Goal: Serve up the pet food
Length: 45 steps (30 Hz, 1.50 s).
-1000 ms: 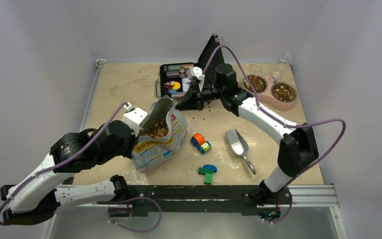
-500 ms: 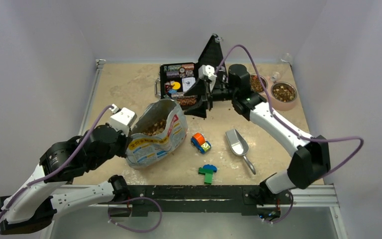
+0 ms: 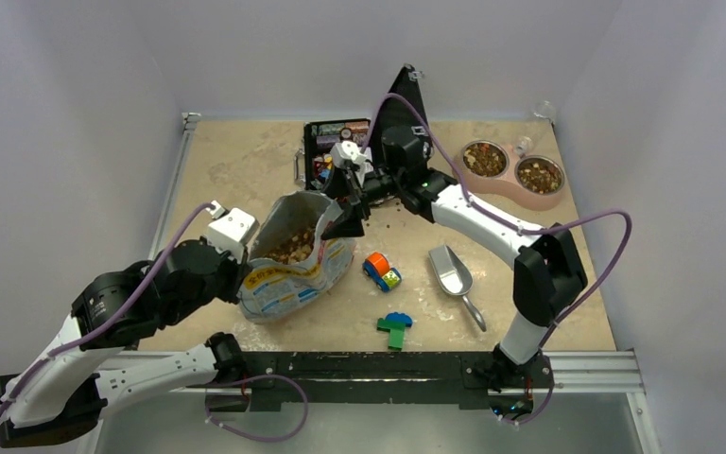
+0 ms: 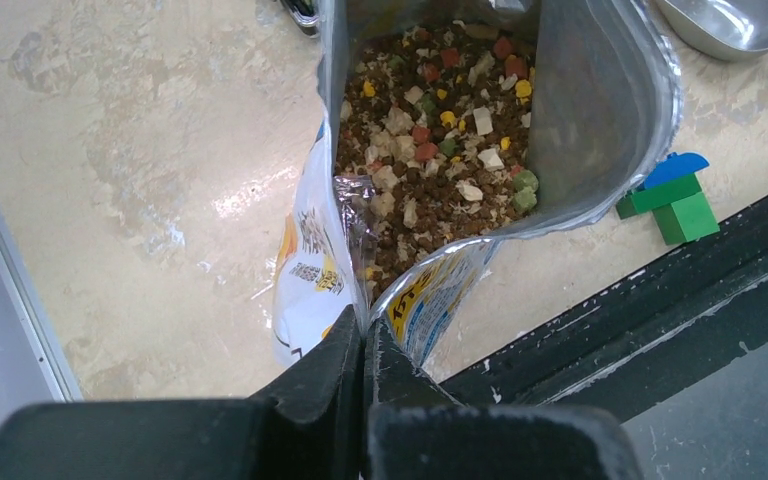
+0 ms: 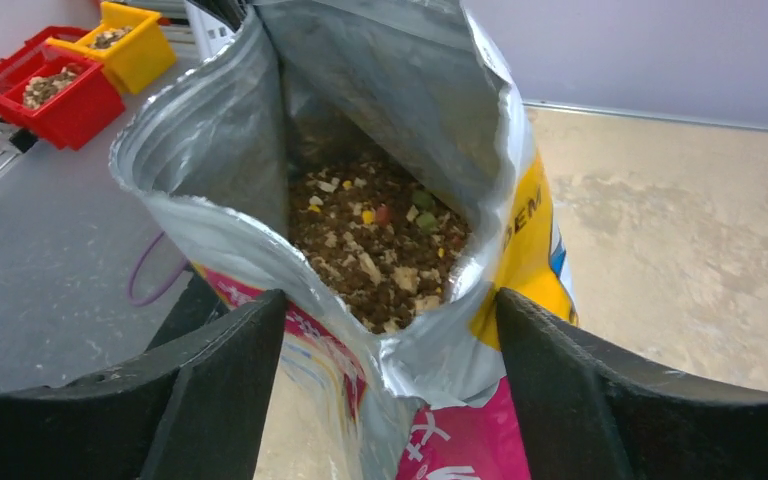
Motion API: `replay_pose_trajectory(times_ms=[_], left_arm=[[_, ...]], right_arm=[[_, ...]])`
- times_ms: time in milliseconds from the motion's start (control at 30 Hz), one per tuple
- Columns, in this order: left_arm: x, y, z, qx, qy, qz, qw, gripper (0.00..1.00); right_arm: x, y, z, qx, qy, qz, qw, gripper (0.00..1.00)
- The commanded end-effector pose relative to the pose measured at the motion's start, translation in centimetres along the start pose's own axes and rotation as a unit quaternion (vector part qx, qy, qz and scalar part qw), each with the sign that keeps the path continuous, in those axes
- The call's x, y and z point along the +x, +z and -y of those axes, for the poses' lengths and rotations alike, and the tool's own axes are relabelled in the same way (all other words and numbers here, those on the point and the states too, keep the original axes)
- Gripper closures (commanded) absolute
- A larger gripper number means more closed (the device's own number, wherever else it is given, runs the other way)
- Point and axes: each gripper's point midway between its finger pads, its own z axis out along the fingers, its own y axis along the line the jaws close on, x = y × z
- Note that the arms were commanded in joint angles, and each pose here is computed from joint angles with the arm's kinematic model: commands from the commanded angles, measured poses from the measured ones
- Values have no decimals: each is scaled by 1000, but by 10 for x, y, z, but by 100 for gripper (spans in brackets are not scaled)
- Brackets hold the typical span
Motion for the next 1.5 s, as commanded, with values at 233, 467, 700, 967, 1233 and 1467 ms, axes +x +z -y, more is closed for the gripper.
replay_pose_trajectory(times_ms=[233,467,700,967,1233,1467], left_arm=[[-66,-7,-2,1,-41,160,986,100],[-52,-1,-18,-39,-3,132,990,100],[-13,-29,-18,-65,-179,-6,982,84],[-91,-79,15,23,-294,-10,955,23],[-162,-68,67,79,-506,-41,858,17],[-128,-21,54,-38,-654,-73,752,1]], right_arm=[[-28,-67,-7,97,2,86,992,100],[-2,-126,-13,191,33,61,979,100],[-8,-112,-25,187,21,48,981,100],[-20,-106,16,296,10,51,954,100],[-27,-113,23,325,-14,39,945,100],[-22,-117,9,327,-22,35,944,100]])
